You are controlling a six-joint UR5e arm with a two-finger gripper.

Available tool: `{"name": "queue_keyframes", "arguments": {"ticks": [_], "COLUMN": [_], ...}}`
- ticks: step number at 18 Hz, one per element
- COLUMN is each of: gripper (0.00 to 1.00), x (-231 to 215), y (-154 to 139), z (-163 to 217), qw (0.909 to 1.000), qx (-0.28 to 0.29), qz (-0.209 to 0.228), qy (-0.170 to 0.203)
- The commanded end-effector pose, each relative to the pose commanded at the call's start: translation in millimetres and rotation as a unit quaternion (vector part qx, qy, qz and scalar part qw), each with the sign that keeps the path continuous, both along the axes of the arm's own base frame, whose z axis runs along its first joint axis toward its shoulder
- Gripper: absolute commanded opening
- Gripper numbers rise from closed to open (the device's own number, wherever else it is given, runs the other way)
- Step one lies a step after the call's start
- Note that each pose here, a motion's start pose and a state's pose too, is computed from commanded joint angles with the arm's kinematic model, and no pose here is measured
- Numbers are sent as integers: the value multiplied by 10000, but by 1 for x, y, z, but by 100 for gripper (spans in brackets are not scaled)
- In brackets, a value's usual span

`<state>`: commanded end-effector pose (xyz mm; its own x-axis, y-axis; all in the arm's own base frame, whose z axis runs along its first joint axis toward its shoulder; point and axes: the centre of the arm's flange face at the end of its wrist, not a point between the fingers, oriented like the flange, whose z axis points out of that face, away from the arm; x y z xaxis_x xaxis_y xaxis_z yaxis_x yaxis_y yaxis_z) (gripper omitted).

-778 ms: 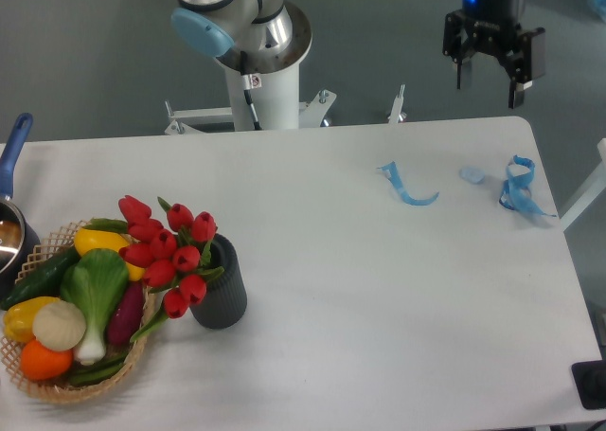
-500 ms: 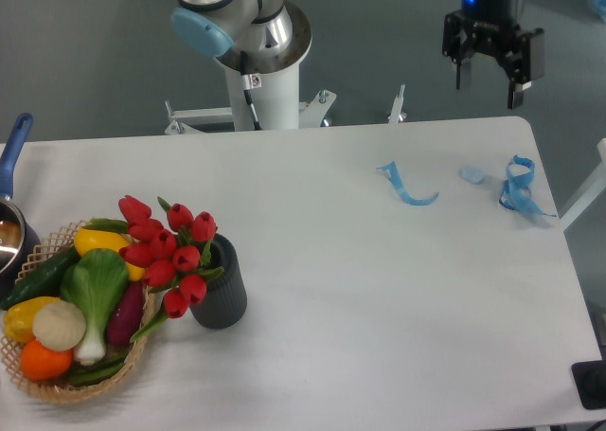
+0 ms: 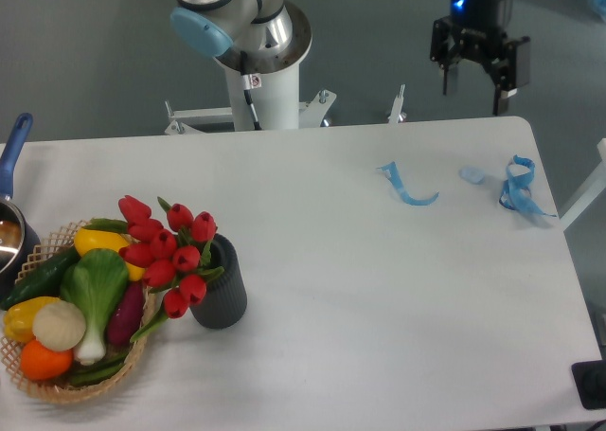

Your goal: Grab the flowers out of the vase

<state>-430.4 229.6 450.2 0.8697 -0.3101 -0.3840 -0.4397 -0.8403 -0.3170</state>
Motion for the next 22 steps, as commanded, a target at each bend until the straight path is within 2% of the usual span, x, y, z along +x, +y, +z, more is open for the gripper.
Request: {"name": "queue_keyframes", "arguments": {"ticks": [2,5,7,11,17,22], "gripper": [100,100,100,100,100,100], "x": [4,11,18,35,61,96], "y": [7,21,36,69,124,158], "z": [-5,-10,-14,-28,-48,-58], "qw": [9982,9937,9924,9787,9735,9689], "qx": [453,679,758,1313,1491,1387], "qz": [228,553,493,747,165,-55], "qy": [-330,-705,-833,-1388,-1724,-2048]}}
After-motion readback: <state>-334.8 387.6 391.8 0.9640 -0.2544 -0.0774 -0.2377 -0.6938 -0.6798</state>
